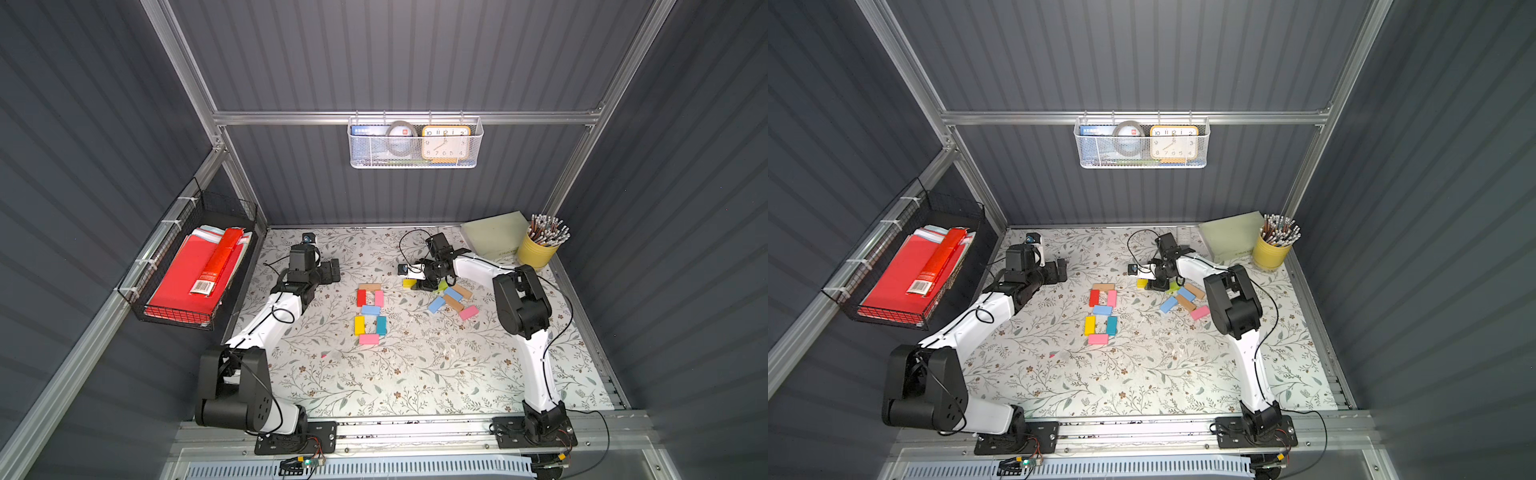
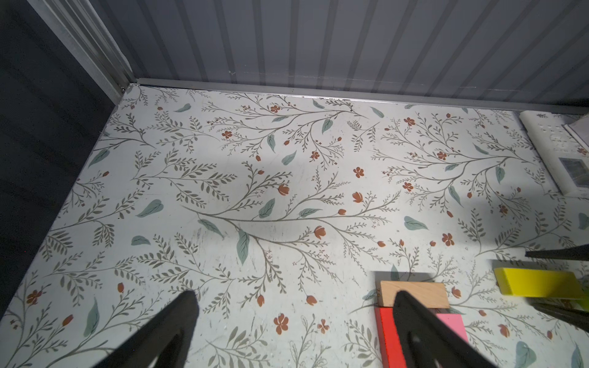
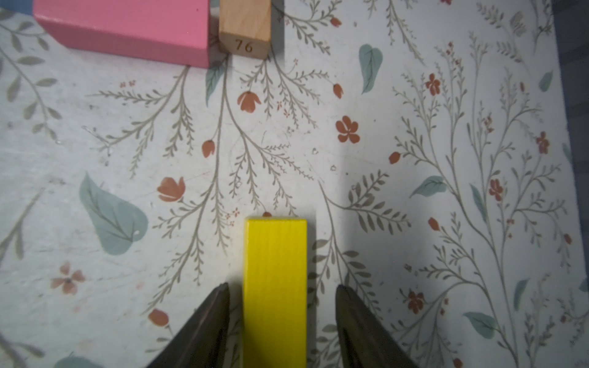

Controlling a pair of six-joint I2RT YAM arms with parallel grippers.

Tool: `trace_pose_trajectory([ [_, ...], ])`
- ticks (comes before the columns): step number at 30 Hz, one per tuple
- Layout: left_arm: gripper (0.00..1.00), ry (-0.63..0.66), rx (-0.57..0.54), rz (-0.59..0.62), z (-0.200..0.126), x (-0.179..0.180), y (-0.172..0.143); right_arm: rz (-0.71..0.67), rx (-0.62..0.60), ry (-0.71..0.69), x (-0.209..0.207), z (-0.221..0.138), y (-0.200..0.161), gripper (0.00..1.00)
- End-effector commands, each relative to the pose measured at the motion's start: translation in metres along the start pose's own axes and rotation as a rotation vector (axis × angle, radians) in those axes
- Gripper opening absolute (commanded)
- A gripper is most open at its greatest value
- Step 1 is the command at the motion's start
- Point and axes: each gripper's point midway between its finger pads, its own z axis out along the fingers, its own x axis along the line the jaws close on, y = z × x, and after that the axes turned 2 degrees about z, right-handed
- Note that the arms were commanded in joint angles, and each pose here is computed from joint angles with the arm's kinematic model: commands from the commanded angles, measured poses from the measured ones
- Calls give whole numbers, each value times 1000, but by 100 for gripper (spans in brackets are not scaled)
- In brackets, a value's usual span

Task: Assemble the number 8 with building blocks
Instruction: Adjust the building block at the center of the board, then pick up the building block from the center of the board.

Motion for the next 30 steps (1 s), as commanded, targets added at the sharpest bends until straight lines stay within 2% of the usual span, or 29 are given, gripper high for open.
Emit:
trace_pose_trajectory([
  [1, 99, 21, 24, 15, 4, 5, -7, 34, -99, -52, -17, -23, 28, 64],
  [7, 99, 1, 14, 11, 2, 2, -4, 228, -331, -232, -44, -105, 89, 73],
  [10, 99, -22, 6, 10, 0, -2, -2, 414, -380, -259, -44, -136, 99, 75],
  [12, 99, -37, 4, 10, 0, -5, -2, 511, -369, -254, -39, -149, 98, 77],
  [17, 99, -76, -7, 9, -3, -13, 2, 832, -255, -379, -37, -174, 62, 79],
  [20, 99, -129, -14, 36, -6, -35, 5, 988, -235, -455, -27, -189, 40, 81],
  [25, 99, -264, -20, 122, -18, -110, 11, 1160, -262, -553, 0, -208, 3, 84],
  [28, 99, -354, -6, 154, -25, -155, 11, 1228, -191, -641, 13, -214, -27, 84],
  [30, 99, -393, 9, 187, -29, -185, 7, 1271, -148, -648, 20, -215, -41, 84],
])
